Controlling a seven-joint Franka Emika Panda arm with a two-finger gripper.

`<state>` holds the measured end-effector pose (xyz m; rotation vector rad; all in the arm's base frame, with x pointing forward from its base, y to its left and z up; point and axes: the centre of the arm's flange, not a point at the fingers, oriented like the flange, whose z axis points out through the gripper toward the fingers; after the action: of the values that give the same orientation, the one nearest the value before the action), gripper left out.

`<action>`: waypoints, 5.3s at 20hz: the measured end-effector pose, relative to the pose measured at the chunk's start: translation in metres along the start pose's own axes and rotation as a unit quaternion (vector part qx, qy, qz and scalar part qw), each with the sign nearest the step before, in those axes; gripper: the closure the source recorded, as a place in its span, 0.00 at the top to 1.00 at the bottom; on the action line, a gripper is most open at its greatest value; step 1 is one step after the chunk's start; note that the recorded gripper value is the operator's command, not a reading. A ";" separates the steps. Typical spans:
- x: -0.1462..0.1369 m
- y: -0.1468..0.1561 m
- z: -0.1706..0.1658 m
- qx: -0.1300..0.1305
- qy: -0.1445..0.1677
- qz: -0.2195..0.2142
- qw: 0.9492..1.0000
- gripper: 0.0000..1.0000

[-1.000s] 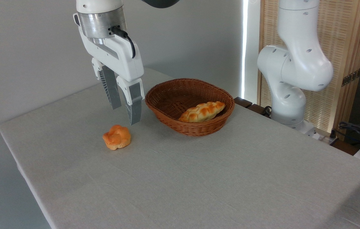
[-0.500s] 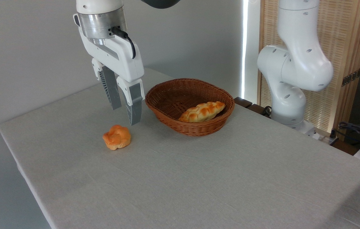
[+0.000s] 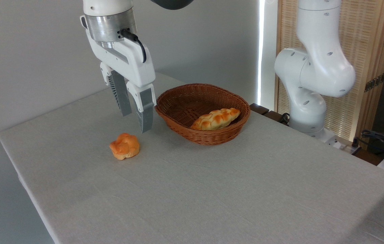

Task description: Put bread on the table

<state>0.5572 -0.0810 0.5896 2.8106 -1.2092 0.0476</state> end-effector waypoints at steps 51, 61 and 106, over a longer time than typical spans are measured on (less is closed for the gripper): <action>-0.119 0.210 0.188 -0.059 -0.090 0.111 0.988 0.27; -0.117 0.213 0.190 -0.061 -0.092 0.116 0.987 0.21; 0.004 0.019 0.154 -0.033 0.020 -0.011 0.999 0.85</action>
<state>0.5457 -0.1100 0.4373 2.7522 -1.1510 0.0608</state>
